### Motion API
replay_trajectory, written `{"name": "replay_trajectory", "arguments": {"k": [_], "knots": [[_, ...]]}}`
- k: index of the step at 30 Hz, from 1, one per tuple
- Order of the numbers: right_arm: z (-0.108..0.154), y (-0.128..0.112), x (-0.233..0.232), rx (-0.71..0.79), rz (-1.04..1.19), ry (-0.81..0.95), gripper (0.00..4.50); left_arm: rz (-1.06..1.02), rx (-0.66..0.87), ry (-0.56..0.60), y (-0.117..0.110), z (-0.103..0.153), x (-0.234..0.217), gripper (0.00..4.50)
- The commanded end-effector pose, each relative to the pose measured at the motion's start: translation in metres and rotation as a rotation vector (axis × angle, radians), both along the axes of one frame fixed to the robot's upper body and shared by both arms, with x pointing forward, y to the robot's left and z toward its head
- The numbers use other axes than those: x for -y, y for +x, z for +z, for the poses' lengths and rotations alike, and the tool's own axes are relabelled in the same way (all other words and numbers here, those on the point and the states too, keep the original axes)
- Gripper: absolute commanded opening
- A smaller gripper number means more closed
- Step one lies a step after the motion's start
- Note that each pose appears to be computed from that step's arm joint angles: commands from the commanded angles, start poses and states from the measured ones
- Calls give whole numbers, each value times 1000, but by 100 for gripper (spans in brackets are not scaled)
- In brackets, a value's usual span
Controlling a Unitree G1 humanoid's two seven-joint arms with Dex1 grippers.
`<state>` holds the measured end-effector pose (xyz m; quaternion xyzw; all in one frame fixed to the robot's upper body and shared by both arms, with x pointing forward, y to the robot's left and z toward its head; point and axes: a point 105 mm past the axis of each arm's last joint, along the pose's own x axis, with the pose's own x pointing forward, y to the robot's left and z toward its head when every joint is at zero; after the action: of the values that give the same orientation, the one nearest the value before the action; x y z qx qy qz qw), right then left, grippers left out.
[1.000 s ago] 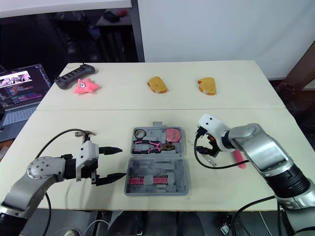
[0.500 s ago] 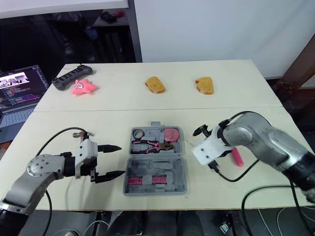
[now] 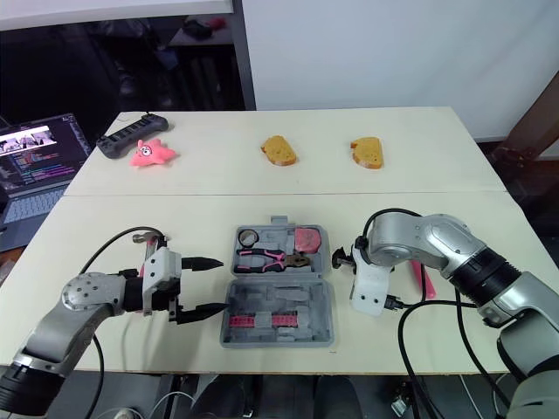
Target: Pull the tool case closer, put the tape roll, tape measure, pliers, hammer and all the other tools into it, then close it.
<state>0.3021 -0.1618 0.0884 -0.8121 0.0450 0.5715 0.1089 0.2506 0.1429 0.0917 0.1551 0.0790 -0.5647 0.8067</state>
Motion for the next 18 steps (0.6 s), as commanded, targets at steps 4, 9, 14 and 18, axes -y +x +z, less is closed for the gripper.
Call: {"name": "replay_trajectory", "arguments": {"k": [4,9,14,18], "knots": [[-11,0,12,-27,6,-89,431,21,44,-13,-4,9,2,450],[-27,-2,15,-68,-5,-104,378,41,45,-13,-6,10,1,450],[-31,2,17,-64,-7,-108,149,50,44,-17,-7,10,2,450],[-30,7,18,-51,-24,-100,1,53,41,-22,-8,10,3,450]]}}
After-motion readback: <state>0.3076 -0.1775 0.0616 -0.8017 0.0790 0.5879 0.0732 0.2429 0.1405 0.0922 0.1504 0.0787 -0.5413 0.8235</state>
